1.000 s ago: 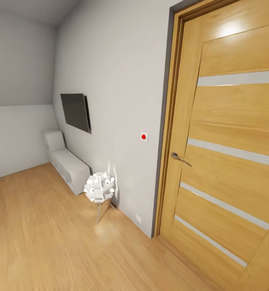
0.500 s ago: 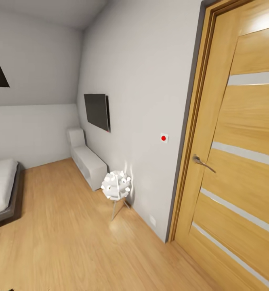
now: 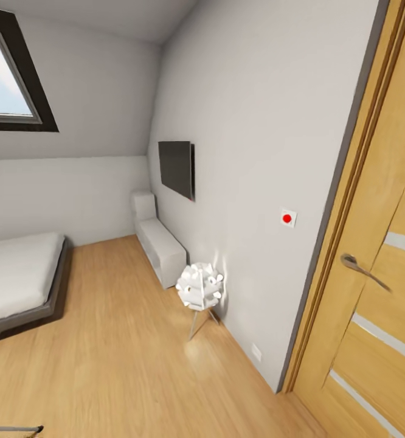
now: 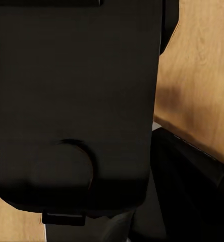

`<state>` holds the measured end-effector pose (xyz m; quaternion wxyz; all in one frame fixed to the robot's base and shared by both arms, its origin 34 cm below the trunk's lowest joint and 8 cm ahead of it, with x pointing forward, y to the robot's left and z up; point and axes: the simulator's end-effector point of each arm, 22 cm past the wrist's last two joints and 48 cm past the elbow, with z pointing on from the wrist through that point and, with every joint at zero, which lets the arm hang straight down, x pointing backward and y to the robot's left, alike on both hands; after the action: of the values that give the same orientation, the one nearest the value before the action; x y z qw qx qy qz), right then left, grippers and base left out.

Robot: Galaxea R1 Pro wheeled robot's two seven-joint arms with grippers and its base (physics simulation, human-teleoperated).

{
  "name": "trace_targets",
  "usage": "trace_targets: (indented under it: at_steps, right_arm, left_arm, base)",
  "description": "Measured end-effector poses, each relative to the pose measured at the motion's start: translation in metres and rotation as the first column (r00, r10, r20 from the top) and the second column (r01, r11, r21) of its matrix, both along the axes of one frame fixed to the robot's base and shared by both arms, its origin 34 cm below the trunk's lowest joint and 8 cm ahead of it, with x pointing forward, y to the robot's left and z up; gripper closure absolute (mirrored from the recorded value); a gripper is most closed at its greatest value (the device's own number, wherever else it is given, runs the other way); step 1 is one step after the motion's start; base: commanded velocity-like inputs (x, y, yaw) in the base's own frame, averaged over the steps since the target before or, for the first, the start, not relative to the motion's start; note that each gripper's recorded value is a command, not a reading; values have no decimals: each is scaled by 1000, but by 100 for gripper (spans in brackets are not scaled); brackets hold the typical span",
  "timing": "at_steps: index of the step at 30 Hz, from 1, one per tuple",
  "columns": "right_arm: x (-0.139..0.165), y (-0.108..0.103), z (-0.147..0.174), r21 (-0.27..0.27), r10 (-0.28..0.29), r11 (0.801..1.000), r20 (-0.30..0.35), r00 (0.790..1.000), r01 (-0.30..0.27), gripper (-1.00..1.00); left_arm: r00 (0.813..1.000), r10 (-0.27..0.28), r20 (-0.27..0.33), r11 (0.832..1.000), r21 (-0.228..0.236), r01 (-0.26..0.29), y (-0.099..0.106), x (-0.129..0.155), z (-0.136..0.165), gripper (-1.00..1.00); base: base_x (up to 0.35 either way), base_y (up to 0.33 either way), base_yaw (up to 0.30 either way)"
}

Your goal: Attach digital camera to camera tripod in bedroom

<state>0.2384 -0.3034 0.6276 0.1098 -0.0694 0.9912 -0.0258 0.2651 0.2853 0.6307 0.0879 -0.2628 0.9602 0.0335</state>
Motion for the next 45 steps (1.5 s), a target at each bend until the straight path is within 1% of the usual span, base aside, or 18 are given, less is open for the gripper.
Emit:
trace_targets:
  at_steps: [9,13,28,45]
  right_arm:
    - [1,-3,0,-4,0,1000,2,1000,0,-100]
    - [1,-3,0,-4,0,1000,2,1000,0,-100]
    - [1,-3,0,-4,0,1000,3,1000,0,-100]
    - [2,-3,0,-3,0,1000,6,1000,0,-100]
  left_arm:
    - [1000,1,0,1000,-1,-1,-1,0,0,100]
    - [1000,2,4,1000,0,-2,-1,1,0,100]
    - [1000,4,7,1000,-4,-4,-5,2,0,100]
    - [1000,3,6,1000,-18,-3,-15,1,0,100]
  base:
    - [322,57,299]
    - [172,83,299]
    - [19,9,299]
    - [0,0,299]
